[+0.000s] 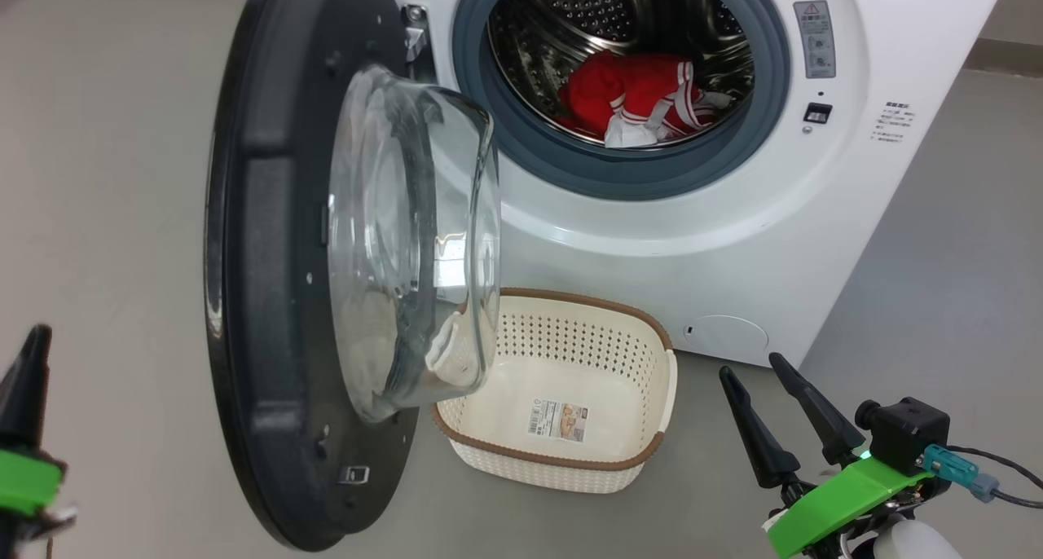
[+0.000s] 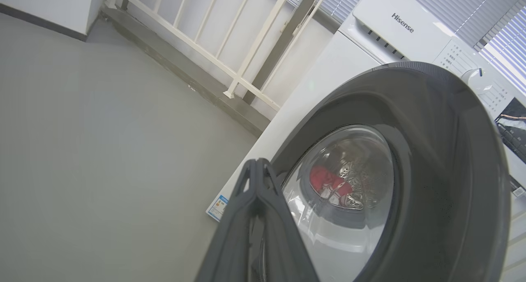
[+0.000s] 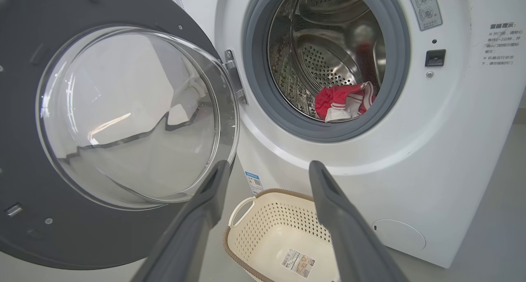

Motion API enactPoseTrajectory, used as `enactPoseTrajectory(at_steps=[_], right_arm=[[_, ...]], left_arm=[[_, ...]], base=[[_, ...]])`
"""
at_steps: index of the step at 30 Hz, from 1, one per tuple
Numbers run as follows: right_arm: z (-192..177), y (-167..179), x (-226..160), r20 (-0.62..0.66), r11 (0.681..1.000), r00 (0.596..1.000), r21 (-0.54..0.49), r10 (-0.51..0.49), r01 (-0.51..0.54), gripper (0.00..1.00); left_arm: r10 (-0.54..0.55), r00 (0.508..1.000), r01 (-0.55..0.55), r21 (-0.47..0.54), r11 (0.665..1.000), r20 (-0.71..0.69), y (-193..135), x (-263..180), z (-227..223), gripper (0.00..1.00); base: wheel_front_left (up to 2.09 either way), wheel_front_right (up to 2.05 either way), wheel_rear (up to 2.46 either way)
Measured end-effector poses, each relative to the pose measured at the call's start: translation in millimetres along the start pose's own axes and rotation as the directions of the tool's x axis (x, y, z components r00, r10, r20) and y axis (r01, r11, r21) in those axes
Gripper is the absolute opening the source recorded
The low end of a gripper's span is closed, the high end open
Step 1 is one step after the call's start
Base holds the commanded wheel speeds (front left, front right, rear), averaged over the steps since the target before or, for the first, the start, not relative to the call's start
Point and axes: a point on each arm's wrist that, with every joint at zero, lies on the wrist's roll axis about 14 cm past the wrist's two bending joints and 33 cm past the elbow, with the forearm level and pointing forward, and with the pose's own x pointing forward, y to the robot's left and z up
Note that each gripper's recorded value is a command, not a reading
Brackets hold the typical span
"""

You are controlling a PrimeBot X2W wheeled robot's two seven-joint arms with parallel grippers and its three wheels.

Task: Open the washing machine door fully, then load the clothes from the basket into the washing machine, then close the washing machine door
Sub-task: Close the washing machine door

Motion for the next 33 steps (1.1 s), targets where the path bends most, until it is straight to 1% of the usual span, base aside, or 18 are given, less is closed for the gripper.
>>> enactPoseTrajectory(at_steps=[3,5,7,9,10,13,17,22,30,33], right_arm=[[0,-3,-2,0.001,1.0,1.0,0.0,-0.011,0.011,1.0],[1,-6,-4,0.002,1.0,1.0,0.0,-0.02,0.02,1.0],[1,-7,-5,0.002,1.0,1.0,-0.002,-0.023,0.023,1.0],[2,-8,-6,0.005,1.0,1.0,-0.002,-0.028,0.028,1.0],[2,-9,-7,0.006,0.999,0.999,-0.002,-0.032,0.032,1.0],[4,-12,-10,0.009,0.999,0.999,-0.003,-0.042,0.042,1.0],[4,-16,-13,0.012,0.998,0.998,-0.003,-0.056,0.056,1.0],[4,-21,-16,0.012,0.998,0.997,-0.002,-0.07,0.07,1.0],[6,-29,-22,0.018,0.995,0.995,-0.003,-0.098,0.098,1.0],[9,-33,-25,0.026,0.994,0.993,-0.004,-0.113,0.113,1.0]], left_arm=[[-0.038,0.998,0.03,-0.123,0.992,-0.058,-12,11,2,0.0],[-0.072,0.994,0.055,-0.204,0.977,-0.077,-23,19,6,0.0],[-0.12,0.988,0.087,-0.285,0.955,-0.099,-38,25,10,0.0],[-0.146,0.98,0.094,-0.34,0.936,-0.132,-48,29,11,0.0],[-0.154,0.977,0.091,-0.365,0.927,-0.147,-51,31,11,0.0],[-0.18,0.967,0.078,-0.457,0.886,-0.183,-59,37,12,0.0],[-0.218,0.941,0.048,-0.538,0.842,-0.258,-71,41,3,0.0],[-0.287,0.898,0.042,-0.586,0.809,-0.332,-92,42,-8,0.0],[-0.381,0.832,0.067,-0.609,0.791,-0.404,-127,39,-22,0.0],[-0.408,0.807,0.077,-0.609,0.789,-0.427,-139,36,-26,0.0]], base=[[0.0,0.0,0.0],[0.0,0.0,0.0],[0.0,0.0,0.0],[0.0,0.0,0.0],[0.0,0.0,0.0],[0.0,0.0,0.0],[0.0,0.0,0.0],[0.0,0.0,0.0],[0.0,0.0,0.0],[0.0,0.0,0.0]])
